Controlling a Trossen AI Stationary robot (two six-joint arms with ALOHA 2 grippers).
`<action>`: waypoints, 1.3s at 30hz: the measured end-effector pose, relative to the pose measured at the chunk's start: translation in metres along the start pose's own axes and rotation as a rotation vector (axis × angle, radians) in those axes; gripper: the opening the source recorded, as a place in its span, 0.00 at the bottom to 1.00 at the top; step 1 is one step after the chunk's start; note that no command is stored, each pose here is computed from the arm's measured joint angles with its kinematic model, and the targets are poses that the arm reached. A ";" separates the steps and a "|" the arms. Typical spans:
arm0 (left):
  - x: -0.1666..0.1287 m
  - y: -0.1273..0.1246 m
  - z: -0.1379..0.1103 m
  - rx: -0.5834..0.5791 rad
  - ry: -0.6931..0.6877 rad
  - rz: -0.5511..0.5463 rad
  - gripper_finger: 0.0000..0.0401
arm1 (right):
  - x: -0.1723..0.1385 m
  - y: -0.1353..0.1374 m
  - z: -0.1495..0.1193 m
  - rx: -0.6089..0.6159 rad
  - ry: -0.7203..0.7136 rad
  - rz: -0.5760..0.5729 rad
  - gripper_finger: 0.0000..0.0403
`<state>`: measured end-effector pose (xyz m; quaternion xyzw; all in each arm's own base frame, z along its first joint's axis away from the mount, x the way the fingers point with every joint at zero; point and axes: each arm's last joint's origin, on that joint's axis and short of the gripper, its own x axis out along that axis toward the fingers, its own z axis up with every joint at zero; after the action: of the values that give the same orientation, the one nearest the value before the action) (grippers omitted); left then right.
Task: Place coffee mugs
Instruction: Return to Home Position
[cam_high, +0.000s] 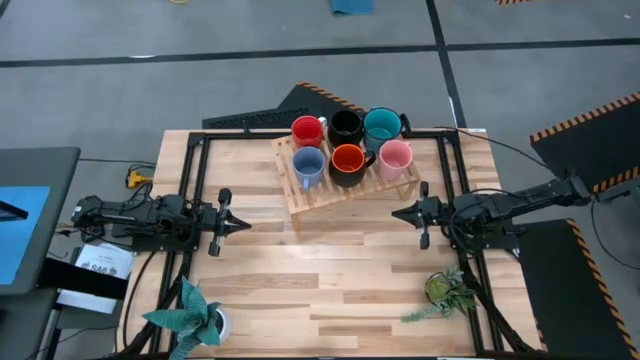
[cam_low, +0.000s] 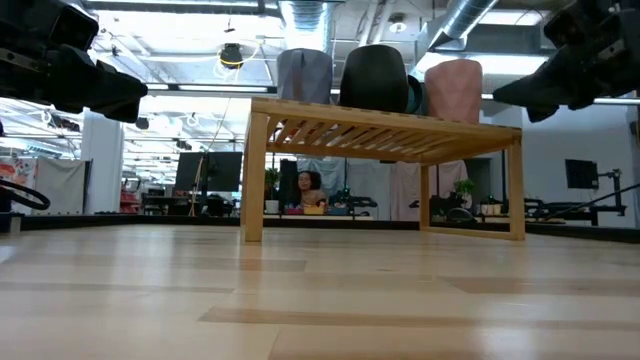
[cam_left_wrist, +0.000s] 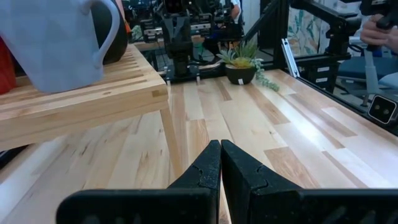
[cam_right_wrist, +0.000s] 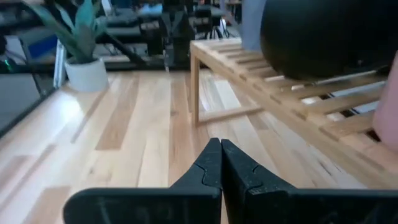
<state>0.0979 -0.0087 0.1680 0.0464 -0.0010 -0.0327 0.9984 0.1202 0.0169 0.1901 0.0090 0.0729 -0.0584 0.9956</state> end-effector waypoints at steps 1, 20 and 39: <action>0.000 0.000 0.000 0.000 0.000 0.000 0.00 | -0.002 0.001 0.001 0.008 -0.011 0.003 0.05; 0.000 0.000 0.000 0.000 0.000 0.000 0.00 | -0.021 -0.011 -0.020 0.002 -0.199 0.045 0.05; 0.000 0.000 0.000 0.000 -0.001 0.000 0.00 | -0.016 -0.009 -0.027 -0.216 -0.133 0.134 0.09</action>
<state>0.0979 -0.0088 0.1683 0.0464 -0.0014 -0.0328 0.9984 0.0995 0.0104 0.1655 -0.0974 0.0120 0.0159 0.9950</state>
